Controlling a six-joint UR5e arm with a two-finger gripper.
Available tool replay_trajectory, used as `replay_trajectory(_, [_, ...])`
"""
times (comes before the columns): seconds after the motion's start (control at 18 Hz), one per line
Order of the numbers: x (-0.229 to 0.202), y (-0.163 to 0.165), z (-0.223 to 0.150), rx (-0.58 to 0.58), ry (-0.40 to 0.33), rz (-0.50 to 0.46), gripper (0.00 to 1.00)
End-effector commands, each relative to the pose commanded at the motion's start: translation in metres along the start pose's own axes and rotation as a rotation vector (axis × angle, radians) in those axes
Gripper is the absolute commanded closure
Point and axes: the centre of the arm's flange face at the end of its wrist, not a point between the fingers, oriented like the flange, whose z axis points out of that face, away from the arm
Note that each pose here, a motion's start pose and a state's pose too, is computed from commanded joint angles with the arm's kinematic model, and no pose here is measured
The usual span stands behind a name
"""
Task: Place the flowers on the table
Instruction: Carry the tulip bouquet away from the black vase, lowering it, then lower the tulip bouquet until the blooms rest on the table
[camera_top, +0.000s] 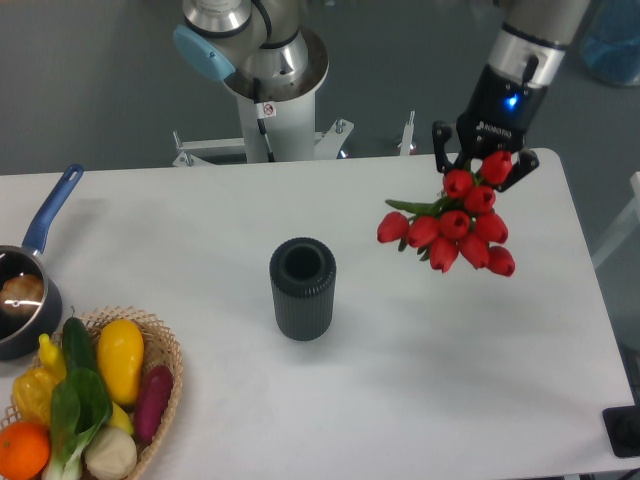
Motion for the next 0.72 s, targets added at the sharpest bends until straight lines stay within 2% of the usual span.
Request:
replay_trajectory(0.39, [-0.004,-0.018,0.043,-0.140,-0.018,0.057,0.66])
replay_trajectory(0.72, [-0.012,-0.035,0.059,-0.140,-0.034,-0.026,0.66])
